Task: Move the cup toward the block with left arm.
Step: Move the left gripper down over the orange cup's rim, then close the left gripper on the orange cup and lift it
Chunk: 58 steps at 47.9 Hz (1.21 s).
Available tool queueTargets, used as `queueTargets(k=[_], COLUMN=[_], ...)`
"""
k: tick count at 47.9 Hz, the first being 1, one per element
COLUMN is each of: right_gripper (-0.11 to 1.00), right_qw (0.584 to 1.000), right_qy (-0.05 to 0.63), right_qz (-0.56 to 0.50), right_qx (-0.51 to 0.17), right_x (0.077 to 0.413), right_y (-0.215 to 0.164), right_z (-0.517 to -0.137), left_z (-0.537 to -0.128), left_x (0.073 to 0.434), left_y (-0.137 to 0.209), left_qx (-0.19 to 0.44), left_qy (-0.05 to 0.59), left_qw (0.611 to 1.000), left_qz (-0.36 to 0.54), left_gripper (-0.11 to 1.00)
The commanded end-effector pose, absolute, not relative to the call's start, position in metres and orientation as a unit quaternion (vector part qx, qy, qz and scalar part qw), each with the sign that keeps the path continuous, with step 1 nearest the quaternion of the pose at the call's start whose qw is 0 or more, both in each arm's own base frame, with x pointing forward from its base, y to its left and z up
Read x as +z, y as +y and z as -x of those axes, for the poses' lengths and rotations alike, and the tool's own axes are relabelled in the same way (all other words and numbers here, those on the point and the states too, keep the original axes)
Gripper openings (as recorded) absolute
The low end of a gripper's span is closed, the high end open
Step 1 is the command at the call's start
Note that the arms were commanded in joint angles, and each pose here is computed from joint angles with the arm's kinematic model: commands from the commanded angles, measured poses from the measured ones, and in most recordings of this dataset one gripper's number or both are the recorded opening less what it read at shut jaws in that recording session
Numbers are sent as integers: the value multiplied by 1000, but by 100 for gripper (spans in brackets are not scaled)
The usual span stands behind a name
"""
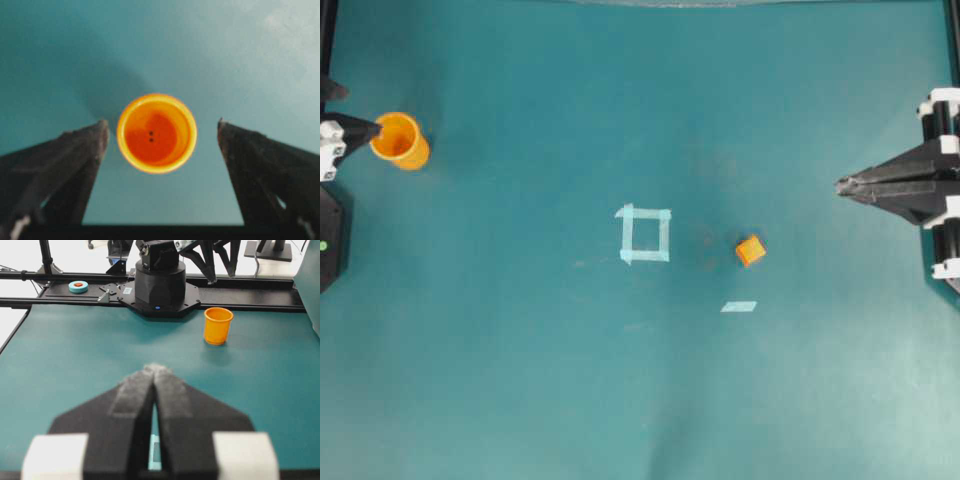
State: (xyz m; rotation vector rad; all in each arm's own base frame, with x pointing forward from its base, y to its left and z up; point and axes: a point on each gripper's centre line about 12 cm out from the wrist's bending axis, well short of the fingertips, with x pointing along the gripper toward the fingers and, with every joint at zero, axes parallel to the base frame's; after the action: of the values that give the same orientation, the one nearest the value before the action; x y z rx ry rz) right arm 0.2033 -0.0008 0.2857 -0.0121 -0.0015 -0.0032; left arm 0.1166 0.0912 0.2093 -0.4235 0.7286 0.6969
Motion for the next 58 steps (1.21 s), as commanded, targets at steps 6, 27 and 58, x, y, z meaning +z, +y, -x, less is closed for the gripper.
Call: queueTargets(k=[6,27,58], right_gripper=[0,0,0], right_qw=[1000,1000,1000], right_qy=[-18,-11,-7], right_qz=[7,6,6], right_qx=[-2,-2,-2], right_x=[299,297,296], right_y=[-1,-1,-1], right_z=[-206,-209,-211], left_z=[-123,-135,-160], left_x=[198,176,165], left_y=[97,106,101], left_qx=[343,357,334], left_qy=[370,402,423], left_qw=[829,793,786], left_qz=[239,286,304], left_gripper=[85,85,85])
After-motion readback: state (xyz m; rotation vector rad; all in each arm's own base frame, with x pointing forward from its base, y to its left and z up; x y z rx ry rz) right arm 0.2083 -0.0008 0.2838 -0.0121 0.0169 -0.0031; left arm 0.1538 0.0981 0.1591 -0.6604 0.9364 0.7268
